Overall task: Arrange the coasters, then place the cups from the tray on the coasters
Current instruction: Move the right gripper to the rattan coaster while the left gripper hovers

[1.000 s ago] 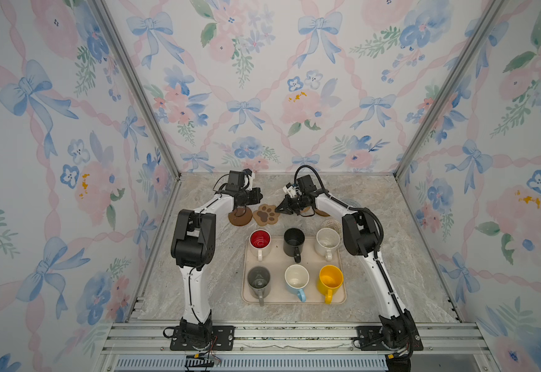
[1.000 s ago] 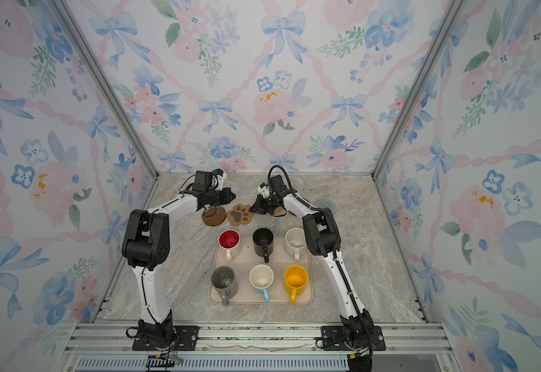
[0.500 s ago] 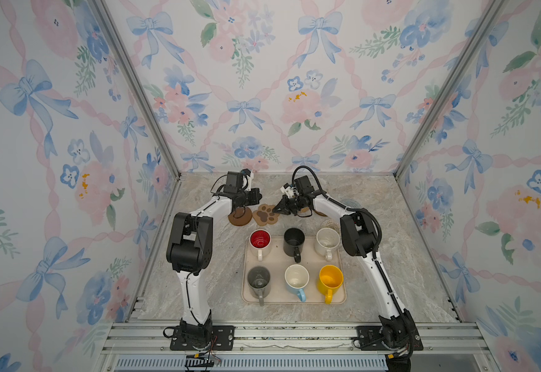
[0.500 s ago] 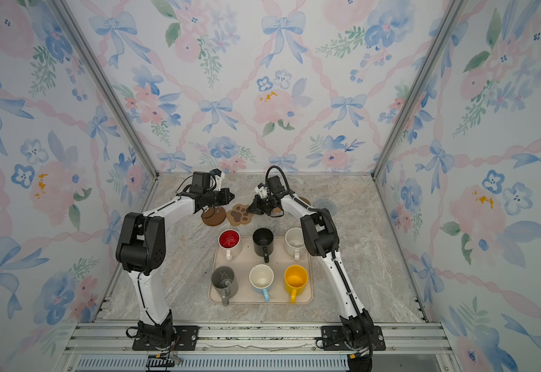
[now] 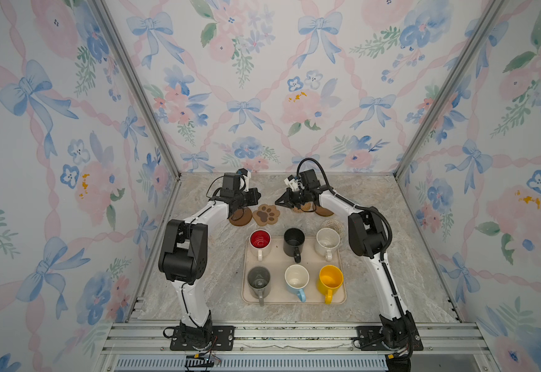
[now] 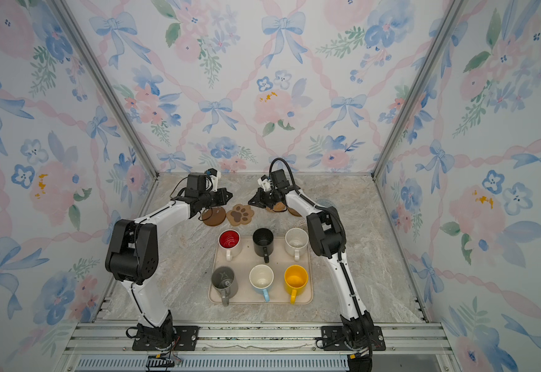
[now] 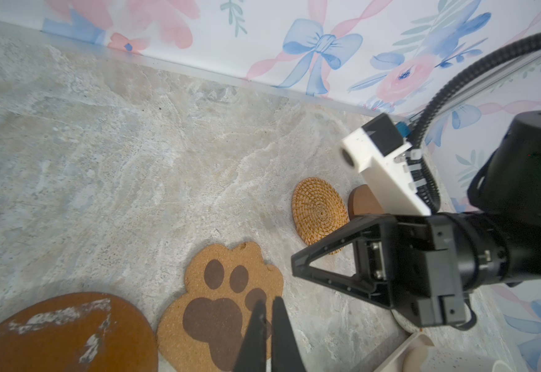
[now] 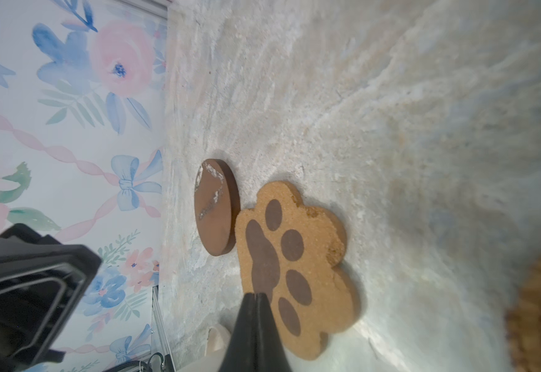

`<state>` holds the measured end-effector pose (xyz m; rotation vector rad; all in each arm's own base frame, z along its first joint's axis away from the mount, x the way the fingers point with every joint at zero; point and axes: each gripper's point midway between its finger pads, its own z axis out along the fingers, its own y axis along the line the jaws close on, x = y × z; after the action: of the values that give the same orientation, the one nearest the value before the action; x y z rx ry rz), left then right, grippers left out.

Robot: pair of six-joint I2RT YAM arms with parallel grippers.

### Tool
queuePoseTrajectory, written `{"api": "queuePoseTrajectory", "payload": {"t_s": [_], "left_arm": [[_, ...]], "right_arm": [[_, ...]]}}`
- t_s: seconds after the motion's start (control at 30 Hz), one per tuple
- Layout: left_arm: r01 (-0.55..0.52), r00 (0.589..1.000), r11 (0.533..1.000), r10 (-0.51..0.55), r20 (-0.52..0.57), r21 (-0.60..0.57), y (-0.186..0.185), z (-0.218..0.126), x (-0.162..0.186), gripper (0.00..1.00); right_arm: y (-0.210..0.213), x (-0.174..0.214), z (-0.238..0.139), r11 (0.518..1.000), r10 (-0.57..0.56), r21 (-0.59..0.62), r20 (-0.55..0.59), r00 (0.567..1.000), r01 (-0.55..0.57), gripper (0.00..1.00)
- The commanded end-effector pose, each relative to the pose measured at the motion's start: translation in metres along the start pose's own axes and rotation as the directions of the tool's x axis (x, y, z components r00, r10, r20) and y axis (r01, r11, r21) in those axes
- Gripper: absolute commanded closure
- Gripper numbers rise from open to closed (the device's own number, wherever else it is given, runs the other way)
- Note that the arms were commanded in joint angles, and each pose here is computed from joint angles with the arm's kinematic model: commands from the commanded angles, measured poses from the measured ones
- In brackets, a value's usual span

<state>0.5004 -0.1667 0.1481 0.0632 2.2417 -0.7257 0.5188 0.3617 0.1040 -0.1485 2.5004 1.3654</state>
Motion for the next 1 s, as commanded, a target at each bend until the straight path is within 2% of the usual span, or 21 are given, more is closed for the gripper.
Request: {"api": "queuePoseTrajectory", "payload": {"t_s": [0.0, 0.1, 0.23, 0.4, 0.63, 0.8, 0.97], "left_arm": [[-0.015, 0.998, 0.999, 0.013, 0.063, 0.03, -0.016, -0.015, -0.009, 1.0], [-0.02, 0.994, 0.997, 0.013, 0.109, 0.07, -0.026, -0.025, -0.009, 1.0], [-0.024, 0.989, 0.996, 0.01, 0.15, 0.091, -0.034, -0.038, -0.009, 1.0], [-0.028, 0.987, 0.997, 0.015, 0.16, 0.078, -0.037, -0.047, -0.005, 1.0], [-0.033, 0.986, 0.998, 0.022, 0.163, 0.061, -0.041, -0.054, 0.004, 1.0], [-0.017, 0.993, 0.999, 0.02, 0.113, -0.027, -0.024, -0.052, 0.015, 1.0], [-0.004, 0.995, 0.999, 0.009, 0.104, -0.049, -0.019, -0.057, 0.024, 1.0]], "right_arm": [[0.014, -0.03, -0.05, 0.998, -0.062, 0.024, 0.084, 0.995, 0.06, 1.0], [-0.009, -0.033, -0.07, 0.985, -0.068, 0.161, 0.075, 0.995, 0.056, 1.0], [-0.043, -0.033, -0.09, 0.936, -0.086, 0.345, 0.046, 0.995, 0.065, 1.0], [-0.08, -0.036, -0.104, 0.869, -0.075, 0.492, 0.035, 0.997, 0.048, 1.0], [-0.102, -0.04, -0.096, 0.857, -0.05, 0.515, 0.033, 0.998, 0.026, 1.0], [-0.113, -0.043, -0.09, 0.846, -0.039, 0.533, 0.048, 0.998, 0.008, 1.0], [-0.119, -0.044, -0.085, 0.848, -0.034, 0.53, 0.054, 0.998, 0.0, 1.0]]}}
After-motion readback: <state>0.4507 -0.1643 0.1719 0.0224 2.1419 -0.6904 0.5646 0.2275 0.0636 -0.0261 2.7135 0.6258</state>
